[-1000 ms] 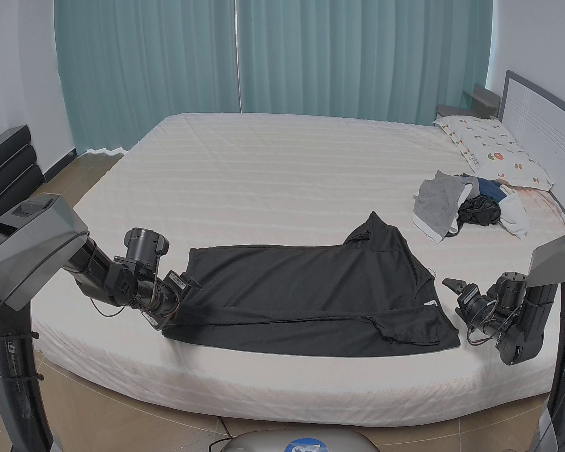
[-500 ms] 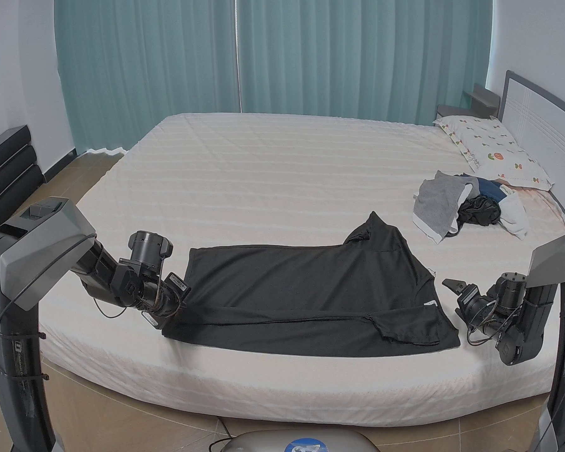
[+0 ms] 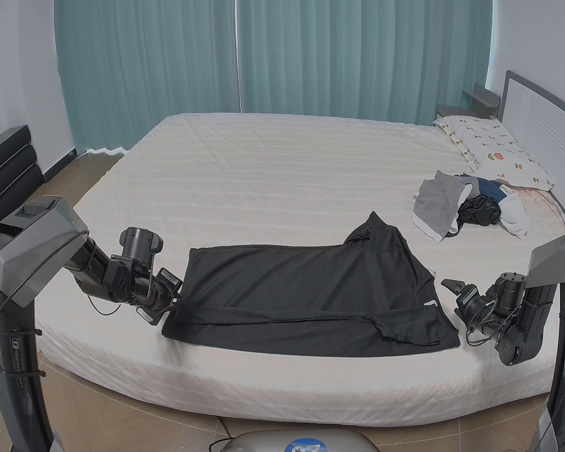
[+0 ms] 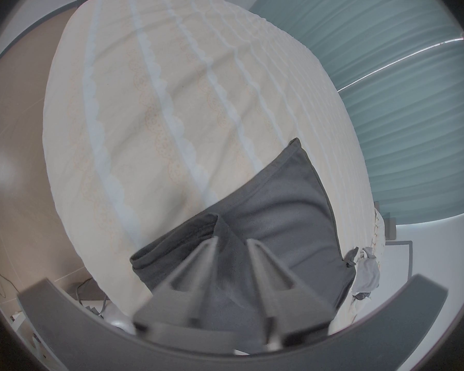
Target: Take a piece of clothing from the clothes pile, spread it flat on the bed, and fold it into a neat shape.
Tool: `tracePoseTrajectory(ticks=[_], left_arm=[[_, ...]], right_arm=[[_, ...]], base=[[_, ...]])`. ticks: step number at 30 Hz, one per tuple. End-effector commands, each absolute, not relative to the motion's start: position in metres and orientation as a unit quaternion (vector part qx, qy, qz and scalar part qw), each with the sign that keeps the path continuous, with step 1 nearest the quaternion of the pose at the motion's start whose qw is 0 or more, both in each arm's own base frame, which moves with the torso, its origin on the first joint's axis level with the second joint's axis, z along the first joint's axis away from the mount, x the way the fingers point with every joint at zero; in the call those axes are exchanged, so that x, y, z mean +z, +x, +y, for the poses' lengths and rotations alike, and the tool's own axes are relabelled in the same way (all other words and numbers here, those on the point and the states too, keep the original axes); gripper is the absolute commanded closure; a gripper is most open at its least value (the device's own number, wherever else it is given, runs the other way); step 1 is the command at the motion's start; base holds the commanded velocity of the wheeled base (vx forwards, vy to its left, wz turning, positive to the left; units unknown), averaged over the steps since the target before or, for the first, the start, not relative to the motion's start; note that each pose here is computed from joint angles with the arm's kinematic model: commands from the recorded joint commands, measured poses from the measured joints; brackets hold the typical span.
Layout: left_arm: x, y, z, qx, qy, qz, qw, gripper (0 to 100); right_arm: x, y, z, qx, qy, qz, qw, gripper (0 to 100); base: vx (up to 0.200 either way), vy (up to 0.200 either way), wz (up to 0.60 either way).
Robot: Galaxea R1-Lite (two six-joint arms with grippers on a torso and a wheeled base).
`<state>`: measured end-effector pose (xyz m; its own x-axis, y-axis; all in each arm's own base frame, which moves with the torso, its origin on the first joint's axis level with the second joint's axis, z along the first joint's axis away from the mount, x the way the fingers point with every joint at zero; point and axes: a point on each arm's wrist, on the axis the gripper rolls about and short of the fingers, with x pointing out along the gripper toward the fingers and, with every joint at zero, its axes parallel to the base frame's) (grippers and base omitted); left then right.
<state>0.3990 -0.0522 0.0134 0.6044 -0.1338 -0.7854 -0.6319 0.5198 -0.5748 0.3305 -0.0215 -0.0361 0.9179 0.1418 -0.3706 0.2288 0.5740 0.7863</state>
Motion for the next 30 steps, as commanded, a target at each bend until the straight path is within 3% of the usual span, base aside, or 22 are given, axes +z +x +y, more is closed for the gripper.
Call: tracePoseTrajectory(ticks=[1, 9, 17, 18, 30], left_arm=[[0.019, 0.396, -0.052, 0.153, -0.468, 0.415, 0.765, 0], [0.015, 0.394, -0.062, 0.133, -0.465, 0.433, 0.760, 0], [0.008, 0.400, -0.071, 0.143, -0.446, 0.424, 0.775, 0], [0.007, 0.400, -0.072, 0.148, -0.444, 0.422, 0.777, 100], [-0.002, 0.401, -0.073, 0.170, -0.419, 0.415, 0.789, 100]], right_arm=[[-0.035, 0.331, -0.022, -0.024, 0.461, 0.198, 0.865, 0], [-0.035, 0.331, -0.021, -0.022, 0.461, 0.198, 0.865, 0], [-0.037, 0.331, -0.021, -0.023, 0.461, 0.200, 0.865, 0], [-0.037, 0.331, -0.021, -0.023, 0.461, 0.201, 0.864, 0], [-0.036, 0.331, -0.021, -0.023, 0.460, 0.200, 0.865, 0]], base=[[0.000, 0.000, 0.00], [0.000, 0.000, 0.00], [0.000, 0.000, 0.00], [0.000, 0.000, 0.00], [0.000, 0.000, 0.00]])
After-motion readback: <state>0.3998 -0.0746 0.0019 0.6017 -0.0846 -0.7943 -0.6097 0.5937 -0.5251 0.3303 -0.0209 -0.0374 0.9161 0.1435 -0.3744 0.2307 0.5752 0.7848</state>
